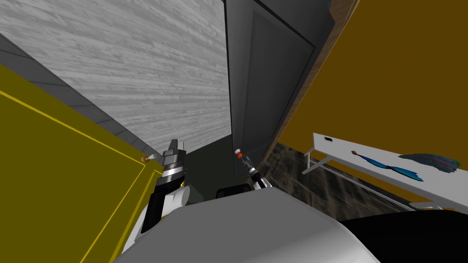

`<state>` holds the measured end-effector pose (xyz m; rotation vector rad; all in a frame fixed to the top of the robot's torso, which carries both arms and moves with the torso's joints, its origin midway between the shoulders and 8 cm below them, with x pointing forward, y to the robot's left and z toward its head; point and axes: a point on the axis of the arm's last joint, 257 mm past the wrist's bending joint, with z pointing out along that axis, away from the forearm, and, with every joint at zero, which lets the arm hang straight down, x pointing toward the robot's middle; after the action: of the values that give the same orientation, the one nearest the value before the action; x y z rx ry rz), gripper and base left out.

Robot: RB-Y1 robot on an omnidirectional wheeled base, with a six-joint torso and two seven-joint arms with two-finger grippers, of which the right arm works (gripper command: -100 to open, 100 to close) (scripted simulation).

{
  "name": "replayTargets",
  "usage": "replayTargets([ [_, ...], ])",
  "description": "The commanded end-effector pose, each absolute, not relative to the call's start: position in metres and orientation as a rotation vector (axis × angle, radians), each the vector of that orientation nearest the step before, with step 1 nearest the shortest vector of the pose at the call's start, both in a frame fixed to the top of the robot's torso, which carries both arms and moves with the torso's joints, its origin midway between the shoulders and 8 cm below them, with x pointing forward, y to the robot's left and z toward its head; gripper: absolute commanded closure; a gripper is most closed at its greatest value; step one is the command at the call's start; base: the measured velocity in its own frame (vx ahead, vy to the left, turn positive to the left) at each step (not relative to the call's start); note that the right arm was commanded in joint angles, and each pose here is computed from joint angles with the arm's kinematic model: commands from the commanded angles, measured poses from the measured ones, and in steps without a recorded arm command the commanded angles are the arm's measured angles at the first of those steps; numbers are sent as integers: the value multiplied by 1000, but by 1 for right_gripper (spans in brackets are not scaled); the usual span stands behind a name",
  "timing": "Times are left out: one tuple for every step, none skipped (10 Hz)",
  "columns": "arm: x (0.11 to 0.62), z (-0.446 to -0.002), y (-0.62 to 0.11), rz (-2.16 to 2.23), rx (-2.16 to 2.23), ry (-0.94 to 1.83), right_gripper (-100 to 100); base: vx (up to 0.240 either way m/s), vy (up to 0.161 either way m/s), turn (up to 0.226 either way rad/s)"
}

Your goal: Push the door open

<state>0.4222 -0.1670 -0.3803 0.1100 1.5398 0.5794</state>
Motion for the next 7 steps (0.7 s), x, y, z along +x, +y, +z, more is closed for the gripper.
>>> replayTargets([
  [424,-382,-169,532,64,1547,-100,-88,20,-31],
  [424,-382,-169,525,57,1547,-100,-64,16,-17],
  [426,-383,-170,491,24,1550,-100,-53,14,-22],
  [427,-384,-171,464,-3,1554,-100,-79,27,-29],
  [427,-384,-171,457,-9,1553,-100,-63,14,-14],
  [428,-385,-172,425,-41,1555,-100,-61,9,-18],
  [430,-386,-173,398,-68,1558,-100,-81,13,-31],
])
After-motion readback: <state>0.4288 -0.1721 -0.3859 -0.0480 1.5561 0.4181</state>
